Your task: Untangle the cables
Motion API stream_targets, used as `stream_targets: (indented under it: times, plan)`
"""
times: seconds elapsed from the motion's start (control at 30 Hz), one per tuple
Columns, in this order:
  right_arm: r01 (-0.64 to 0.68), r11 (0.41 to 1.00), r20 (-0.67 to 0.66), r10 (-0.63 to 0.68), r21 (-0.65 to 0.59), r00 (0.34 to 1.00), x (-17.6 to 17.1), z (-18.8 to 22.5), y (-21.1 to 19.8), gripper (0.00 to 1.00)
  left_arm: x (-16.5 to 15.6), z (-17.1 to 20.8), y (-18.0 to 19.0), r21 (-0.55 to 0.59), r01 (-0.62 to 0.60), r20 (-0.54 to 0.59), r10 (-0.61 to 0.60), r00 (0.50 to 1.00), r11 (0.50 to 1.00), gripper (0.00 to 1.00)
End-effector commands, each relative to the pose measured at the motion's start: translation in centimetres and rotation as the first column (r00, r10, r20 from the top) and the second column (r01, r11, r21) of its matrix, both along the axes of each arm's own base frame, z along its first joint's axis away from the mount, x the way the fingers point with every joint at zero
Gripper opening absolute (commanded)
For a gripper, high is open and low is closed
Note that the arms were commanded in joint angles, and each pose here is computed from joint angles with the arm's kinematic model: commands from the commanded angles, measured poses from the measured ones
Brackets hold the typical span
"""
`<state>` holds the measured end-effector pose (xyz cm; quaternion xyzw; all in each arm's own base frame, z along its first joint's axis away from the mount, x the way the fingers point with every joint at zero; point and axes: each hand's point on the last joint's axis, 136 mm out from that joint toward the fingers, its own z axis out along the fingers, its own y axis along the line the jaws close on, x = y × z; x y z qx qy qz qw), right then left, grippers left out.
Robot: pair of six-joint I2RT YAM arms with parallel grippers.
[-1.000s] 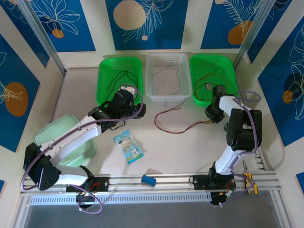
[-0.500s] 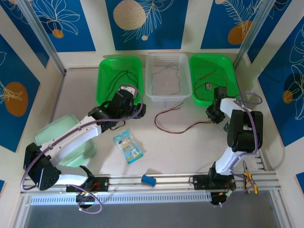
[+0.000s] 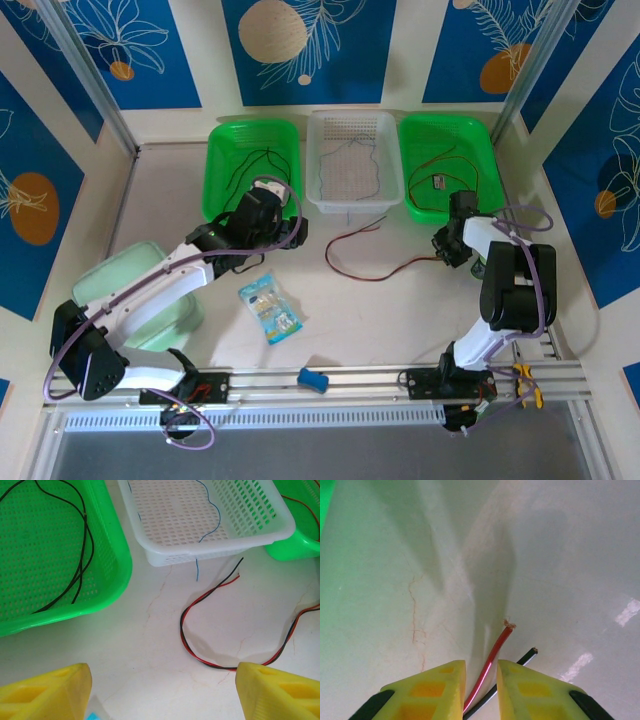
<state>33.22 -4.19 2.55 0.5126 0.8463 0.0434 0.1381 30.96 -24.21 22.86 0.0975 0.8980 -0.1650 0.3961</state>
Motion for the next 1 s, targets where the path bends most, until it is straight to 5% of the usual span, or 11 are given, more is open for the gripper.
stream_targets:
  times: [0.0, 0.57, 0.87, 0.97]
  plan:
    - [0.036, 0.999, -0.007, -0.035, 0.038, 0.999, -0.3, -0.3, 0.3, 0.23, -0.2, 0.8, -0.3, 0.0, 0.008, 0.011, -0.008, 1.0, 1.0, 0.76]
    - [0.028, 0.998, -0.097, -0.023, 0.049, 0.995, -1.1, -2.3, 1.0, 0.16, -0.2, 0.8, -0.3, 0.006, 0.011, 0.009, -0.011, 1.0, 1.0, 0.76]
    - [-0.097, 0.993, -0.244, 0.08, -0.061, 0.966, -2.2, -2.2, 1.5, 0.16, -0.3, 0.7, -0.1, 0.006, 0.0, 0.014, -0.001, 1.0, 1.0, 0.76]
    - [-0.08, 0.996, -0.222, 0.072, -0.027, 0.972, -1.8, -2.3, 1.9, 0.09, -0.4, 0.8, -0.2, 0.006, 0.003, 0.013, -0.003, 1.0, 1.0, 0.76]
